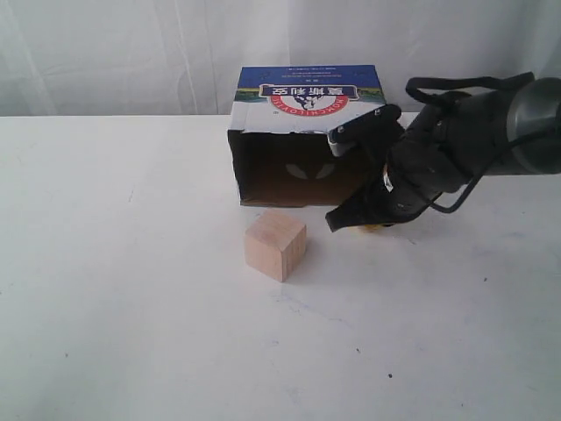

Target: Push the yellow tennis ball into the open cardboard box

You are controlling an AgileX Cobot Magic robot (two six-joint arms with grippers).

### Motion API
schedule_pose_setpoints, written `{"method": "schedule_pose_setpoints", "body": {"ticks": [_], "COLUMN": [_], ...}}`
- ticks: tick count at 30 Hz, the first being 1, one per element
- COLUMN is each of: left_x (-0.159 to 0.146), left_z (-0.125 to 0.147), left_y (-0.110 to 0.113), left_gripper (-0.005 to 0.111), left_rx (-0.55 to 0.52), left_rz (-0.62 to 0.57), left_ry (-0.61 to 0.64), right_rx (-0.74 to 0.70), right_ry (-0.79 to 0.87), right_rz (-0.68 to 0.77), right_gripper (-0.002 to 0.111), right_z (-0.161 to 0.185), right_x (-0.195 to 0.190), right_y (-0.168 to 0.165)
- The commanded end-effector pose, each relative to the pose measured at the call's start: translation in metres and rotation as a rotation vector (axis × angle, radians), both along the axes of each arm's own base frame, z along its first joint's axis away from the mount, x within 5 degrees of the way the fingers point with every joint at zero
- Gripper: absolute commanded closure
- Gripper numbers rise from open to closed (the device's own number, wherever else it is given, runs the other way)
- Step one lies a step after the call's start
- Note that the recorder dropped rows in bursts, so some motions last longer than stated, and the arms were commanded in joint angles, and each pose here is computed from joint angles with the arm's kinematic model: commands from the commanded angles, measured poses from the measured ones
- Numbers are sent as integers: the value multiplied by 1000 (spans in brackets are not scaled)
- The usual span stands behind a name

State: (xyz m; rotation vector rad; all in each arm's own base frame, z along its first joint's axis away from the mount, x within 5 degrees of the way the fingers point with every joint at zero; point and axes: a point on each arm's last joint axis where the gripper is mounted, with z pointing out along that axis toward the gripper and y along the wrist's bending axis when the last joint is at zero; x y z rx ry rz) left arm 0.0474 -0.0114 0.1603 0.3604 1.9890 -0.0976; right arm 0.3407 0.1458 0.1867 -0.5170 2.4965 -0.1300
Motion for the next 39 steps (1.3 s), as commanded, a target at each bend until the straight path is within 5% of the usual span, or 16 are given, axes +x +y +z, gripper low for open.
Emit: {"method": "schedule_pose_setpoints", "body": {"ticks": [1,11,18,31,39], "left_x": [-1,-1,-1,-1,-1], "left_z": [-3,-3,-3,-3,-3], "left_y": [0,0,0,0,0], "left_gripper": [107,107,107,107,107], "left_rx": [9,9,9,9,9], "left_rz": [-5,-5,-5,-5,-5], "left_ry": [15,15,15,15,15], "right_rx": [12,65,35,71,241], "right_ry": [38,23,-189,-86,-182], "right_rz": [-9,68,36,-12,-41], "right_gripper": [108,108,108,108,108], "right_z": [-14,-62,15,13,51], "right_x": [-7,24,68,-2,-51], "right_y": [0,19,14,0,-18]}}
